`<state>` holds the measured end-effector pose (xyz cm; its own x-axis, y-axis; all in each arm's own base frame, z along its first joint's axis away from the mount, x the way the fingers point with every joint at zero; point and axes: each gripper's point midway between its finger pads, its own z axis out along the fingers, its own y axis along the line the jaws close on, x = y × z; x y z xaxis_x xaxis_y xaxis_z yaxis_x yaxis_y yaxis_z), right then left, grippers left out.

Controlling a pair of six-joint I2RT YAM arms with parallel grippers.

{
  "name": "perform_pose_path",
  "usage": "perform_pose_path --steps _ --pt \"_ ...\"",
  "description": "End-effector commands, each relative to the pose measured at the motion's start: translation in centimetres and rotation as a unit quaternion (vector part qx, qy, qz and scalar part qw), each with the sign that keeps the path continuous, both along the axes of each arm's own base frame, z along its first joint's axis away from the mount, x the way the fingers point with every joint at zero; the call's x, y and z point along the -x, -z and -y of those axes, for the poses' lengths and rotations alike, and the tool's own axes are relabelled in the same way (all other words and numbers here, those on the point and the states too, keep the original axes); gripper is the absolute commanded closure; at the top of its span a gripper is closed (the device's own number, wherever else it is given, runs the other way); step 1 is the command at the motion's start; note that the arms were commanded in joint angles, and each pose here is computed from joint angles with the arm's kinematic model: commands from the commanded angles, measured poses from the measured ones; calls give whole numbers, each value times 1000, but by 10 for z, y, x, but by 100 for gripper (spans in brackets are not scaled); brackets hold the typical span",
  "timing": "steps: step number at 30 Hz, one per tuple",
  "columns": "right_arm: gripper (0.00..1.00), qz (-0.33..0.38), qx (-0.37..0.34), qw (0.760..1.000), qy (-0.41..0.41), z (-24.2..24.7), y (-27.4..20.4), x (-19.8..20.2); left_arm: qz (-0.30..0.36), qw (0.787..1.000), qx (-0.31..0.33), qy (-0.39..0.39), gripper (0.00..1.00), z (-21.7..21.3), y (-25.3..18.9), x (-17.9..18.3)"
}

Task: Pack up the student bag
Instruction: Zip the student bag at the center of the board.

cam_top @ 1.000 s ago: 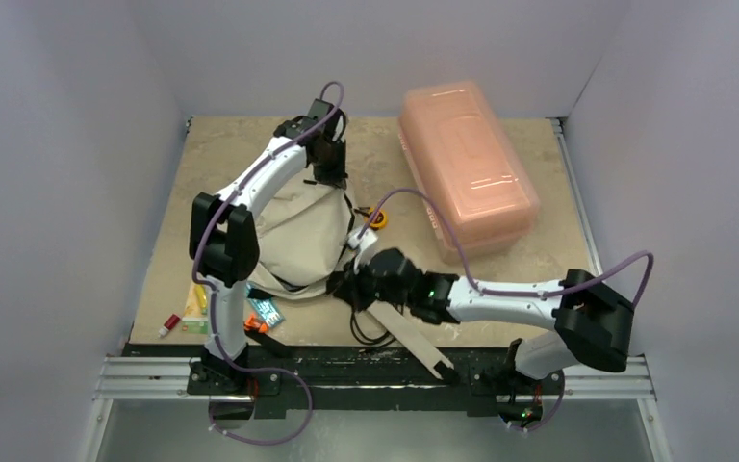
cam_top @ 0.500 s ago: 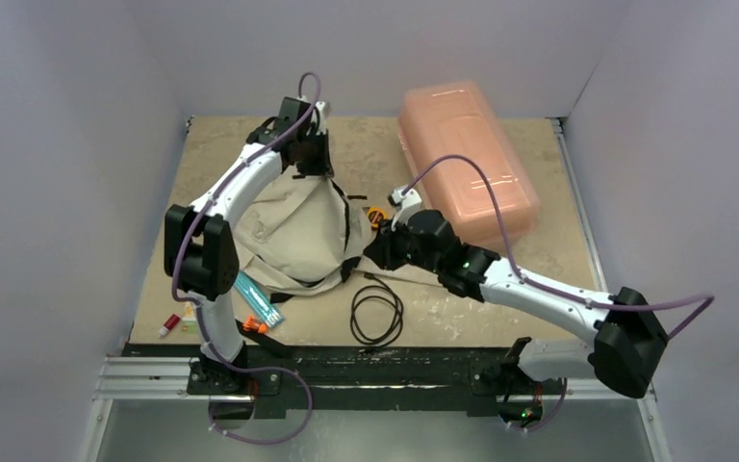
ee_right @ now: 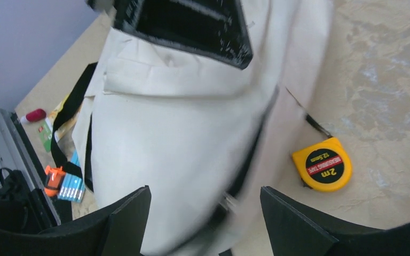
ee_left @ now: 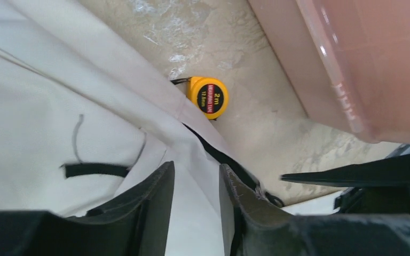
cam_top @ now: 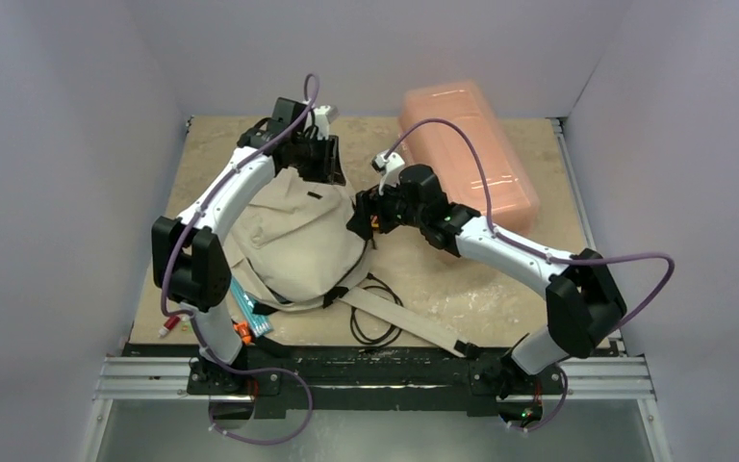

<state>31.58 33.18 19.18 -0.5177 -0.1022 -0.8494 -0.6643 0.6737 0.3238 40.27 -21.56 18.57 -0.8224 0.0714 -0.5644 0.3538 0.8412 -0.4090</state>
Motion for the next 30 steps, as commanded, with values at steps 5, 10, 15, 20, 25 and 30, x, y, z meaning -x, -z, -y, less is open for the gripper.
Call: perform_pose_path --steps 5,10,15,20,25,30 --pt "22 13 -8 999 -51 -13 -1 7 104 994 16 7 49 -16 -80 41" --pt "39 -26 -15 999 -31 10 9 0 142 988 31 49 52 8 -55 125" --pt "34 -25 -5 996 -84 15 22 15 218 975 34 30 40 31 -10 164" --pt "32 2 11 994 -110 18 32 15 273 961 -32 37 37 51 23 167" --pt "31 10 31 992 -125 16 43 6 277 952 -130 4 38 44 51 146" --pt "37 3 38 992 -117 21 54 7 239 927 -276 -89 62 -13 58 138"
